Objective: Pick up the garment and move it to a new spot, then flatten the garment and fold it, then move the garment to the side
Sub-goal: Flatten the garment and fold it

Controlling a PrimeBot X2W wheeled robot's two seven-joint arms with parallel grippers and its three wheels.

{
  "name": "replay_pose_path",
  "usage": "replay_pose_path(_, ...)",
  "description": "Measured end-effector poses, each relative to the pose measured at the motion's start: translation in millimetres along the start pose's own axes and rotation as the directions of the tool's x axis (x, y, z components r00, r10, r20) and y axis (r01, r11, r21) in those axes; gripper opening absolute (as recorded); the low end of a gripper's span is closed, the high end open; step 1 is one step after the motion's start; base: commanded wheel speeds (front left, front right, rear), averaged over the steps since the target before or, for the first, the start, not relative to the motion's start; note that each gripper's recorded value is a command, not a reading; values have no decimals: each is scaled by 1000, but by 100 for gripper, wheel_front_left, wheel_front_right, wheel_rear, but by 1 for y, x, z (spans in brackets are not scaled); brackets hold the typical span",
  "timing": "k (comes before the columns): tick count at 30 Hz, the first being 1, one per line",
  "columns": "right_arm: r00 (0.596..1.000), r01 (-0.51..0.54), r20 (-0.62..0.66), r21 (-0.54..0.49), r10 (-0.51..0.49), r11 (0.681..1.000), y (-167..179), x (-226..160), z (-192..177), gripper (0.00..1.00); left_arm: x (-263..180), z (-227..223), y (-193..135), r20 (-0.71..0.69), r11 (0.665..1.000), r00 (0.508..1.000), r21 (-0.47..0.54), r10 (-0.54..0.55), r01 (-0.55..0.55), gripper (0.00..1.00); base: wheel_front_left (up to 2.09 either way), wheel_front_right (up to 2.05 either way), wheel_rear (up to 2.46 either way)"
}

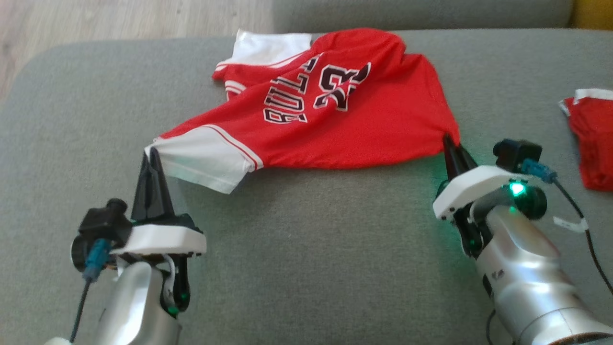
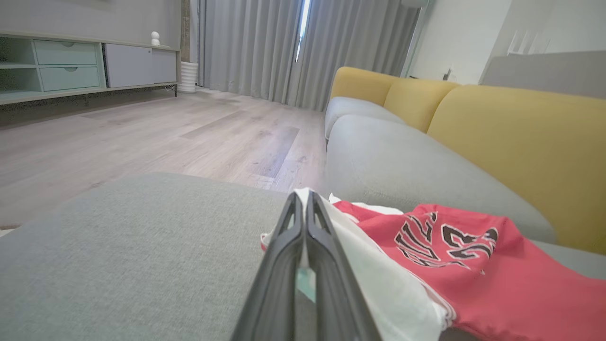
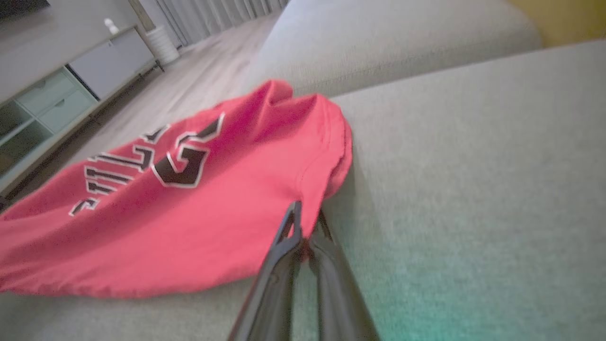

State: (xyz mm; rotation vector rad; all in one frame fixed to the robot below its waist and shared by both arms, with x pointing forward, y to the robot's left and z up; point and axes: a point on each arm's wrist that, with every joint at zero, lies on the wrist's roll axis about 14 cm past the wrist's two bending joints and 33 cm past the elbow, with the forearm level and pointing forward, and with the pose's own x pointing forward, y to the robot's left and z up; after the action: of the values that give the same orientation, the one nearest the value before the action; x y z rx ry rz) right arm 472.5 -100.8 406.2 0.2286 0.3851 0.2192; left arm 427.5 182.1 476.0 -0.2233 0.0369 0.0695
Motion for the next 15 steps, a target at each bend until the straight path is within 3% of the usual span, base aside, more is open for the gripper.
replay_pose_path(4, 983, -25, 181, -34, 30, 999, 8, -8, 59, 0, 2, 29, -15, 83, 997, 995, -53, -46, 51, 0, 0, 0, 0)
replay_pose_path(9, 918, -42, 389, -100, 78, 994, 19, -34, 126, 0, -1, 76, -40, 221, 983, 967, -104, -129, 155, 0, 0, 0, 0)
replay_pose_path(12, 861, -34, 497, -151, 106, 988, 20, -60, 162, 0, -7, 119, -53, 337, 966, 927, -137, -162, 218, 0, 0, 0, 0)
replay_pose_path(15, 772, -18, 616, -224, 156, 974, 28, -94, 208, 0, -16, 173, -71, 467, 945, 861, -140, -201, 296, 0, 0, 0, 0)
